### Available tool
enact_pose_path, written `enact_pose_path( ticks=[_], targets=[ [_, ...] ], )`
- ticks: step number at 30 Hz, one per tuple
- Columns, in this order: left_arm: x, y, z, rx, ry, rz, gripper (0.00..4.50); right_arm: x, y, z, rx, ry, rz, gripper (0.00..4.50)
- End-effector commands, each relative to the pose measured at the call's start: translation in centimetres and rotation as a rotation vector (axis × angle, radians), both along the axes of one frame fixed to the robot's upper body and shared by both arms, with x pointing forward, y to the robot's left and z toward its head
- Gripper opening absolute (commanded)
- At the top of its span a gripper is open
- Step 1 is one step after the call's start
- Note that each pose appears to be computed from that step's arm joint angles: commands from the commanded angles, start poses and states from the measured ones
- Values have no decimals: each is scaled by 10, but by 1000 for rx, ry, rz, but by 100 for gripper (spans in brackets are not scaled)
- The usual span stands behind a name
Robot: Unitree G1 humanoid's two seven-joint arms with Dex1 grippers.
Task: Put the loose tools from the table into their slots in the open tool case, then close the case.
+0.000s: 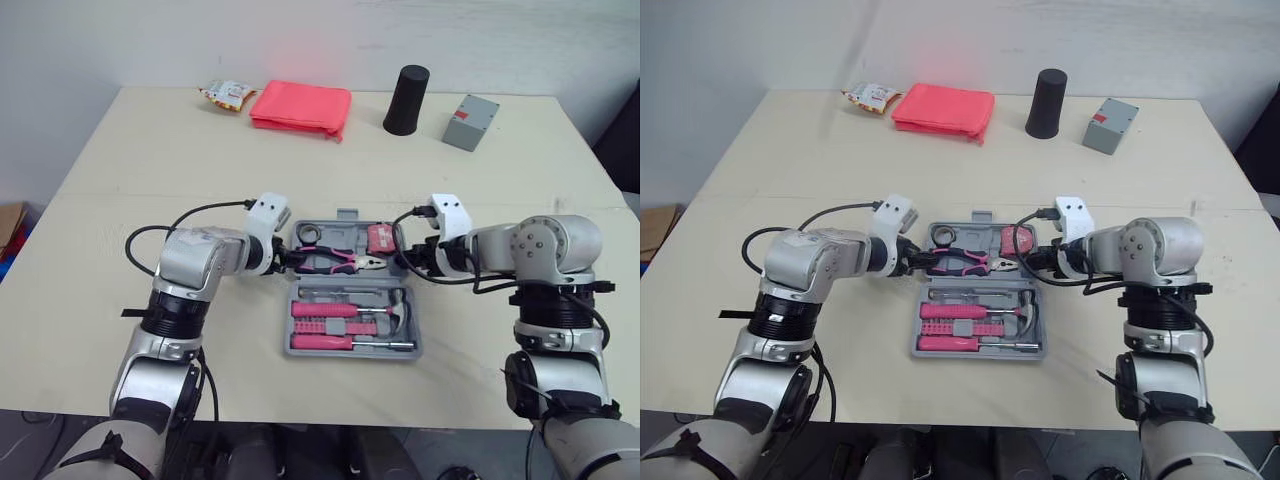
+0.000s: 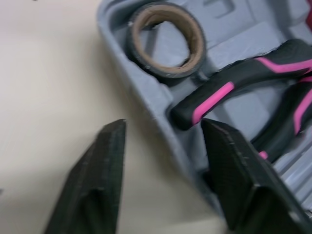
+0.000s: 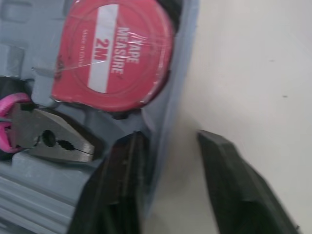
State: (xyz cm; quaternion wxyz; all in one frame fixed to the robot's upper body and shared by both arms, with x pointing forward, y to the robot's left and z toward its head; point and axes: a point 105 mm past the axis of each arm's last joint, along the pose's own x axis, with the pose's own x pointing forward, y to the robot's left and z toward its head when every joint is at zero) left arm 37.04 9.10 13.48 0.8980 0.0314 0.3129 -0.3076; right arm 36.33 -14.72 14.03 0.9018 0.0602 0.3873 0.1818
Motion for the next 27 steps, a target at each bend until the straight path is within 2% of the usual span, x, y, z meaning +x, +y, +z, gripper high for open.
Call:
enact_pose_path(
  ticks=[1, 2, 3, 5, 8, 13, 16, 18, 23, 24, 27],
  targets=[
    [-8, -10, -15, -66, 72, -13, 97, -3, 5, 1, 64, -21, -11, 23],
    [-9, -10, -16, -68, 72, -15, 53, -4, 7, 2, 78, -33, -14, 0],
    [-9, -10, -16, -72, 67, -13, 30, -5, 8, 4, 91, -47, -12, 0],
    [-7, -6, -15, -78, 47, -3, 26, -6, 8, 9, 94, -91, -25, 0],
    [0, -5, -2, -120, -76, -15, 26, -4, 7, 19, 64, -229, -15, 0],
    [8, -4, 20, -164, -322, -58, 26, -1, 0, 35, 51, -496, -12, 0],
    [13, -1, 33, -156, -488, -80, 26, -2, -10, 29, -20, -615, 14, 0],
    [17, 3, 37, -118, -600, -76, 26, -4, -16, 26, -131, -753, 69, 0],
    [1, 2, 40, -25, -914, -227, 26, -17, -26, 13, -369, -1105, 234, 0],
    [-7, 1, 38, -16, -966, -284, 26, -22, -25, 7, -412, -1146, 292, 0],
    [-17, 12, 22, 139, -1094, -335, 26, -32, -30, -20, -527, -1175, 401, 0]
  ],
)
